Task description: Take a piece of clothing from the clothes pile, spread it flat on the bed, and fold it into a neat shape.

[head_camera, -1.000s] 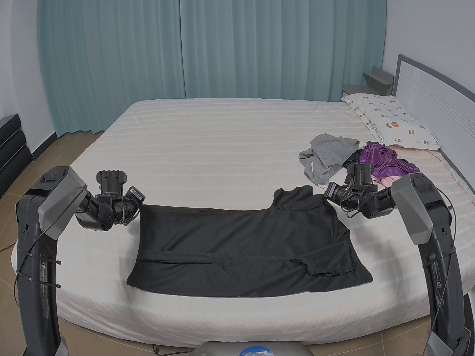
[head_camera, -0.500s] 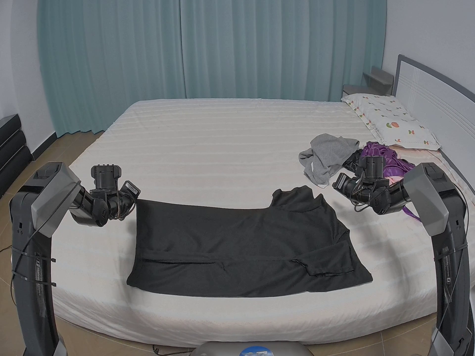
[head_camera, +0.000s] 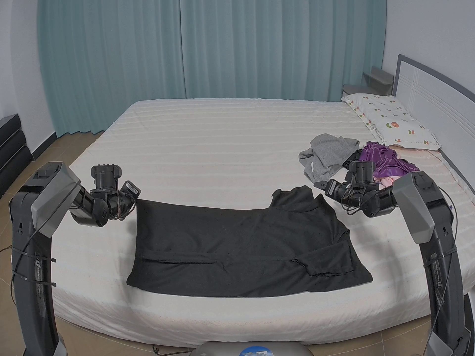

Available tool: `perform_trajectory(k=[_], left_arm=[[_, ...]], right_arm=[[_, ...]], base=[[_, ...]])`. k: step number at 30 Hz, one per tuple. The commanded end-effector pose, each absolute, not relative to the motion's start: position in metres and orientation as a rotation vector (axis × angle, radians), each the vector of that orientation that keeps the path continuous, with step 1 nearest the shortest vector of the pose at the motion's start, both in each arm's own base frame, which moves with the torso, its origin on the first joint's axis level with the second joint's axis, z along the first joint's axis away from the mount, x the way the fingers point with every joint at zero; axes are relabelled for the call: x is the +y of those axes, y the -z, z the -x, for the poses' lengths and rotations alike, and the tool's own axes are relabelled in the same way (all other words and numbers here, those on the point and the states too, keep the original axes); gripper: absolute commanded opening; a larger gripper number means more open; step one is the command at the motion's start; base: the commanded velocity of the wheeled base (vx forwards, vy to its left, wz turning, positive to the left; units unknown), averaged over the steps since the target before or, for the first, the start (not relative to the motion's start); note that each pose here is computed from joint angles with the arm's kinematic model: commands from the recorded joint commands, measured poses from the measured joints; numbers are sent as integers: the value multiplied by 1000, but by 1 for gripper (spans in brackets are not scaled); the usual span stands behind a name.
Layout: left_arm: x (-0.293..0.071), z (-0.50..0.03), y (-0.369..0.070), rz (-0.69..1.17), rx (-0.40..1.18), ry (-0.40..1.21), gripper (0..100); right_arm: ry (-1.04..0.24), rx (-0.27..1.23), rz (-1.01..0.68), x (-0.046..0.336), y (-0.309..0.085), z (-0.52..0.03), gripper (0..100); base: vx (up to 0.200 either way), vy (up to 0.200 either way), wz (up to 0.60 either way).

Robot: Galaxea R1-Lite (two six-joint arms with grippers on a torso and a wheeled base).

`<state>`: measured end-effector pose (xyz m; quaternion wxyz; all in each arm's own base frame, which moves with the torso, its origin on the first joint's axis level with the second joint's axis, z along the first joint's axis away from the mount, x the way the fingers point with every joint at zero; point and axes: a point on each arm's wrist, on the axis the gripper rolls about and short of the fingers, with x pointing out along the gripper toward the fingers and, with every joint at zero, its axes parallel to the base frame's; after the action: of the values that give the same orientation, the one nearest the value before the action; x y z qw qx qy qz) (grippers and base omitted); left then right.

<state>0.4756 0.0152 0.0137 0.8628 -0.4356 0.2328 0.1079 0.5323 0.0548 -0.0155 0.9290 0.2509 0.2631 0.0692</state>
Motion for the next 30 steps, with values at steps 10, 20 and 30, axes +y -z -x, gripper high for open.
perform_trajectory(k=[10,20,30], left_arm=[[15,-476,-9,913,497,-231,0],[15,-476,-12,914,492,-228,0],[15,-472,-20,914,486,-225,0]], right_arm=[[-160,559,-496,72,48,-543,0],[-121,523,-502,63,25,-544,0],[-103,521,-552,53,-11,-526,0]], base=[[0,0,0],[0,0,0],[0,0,0]])
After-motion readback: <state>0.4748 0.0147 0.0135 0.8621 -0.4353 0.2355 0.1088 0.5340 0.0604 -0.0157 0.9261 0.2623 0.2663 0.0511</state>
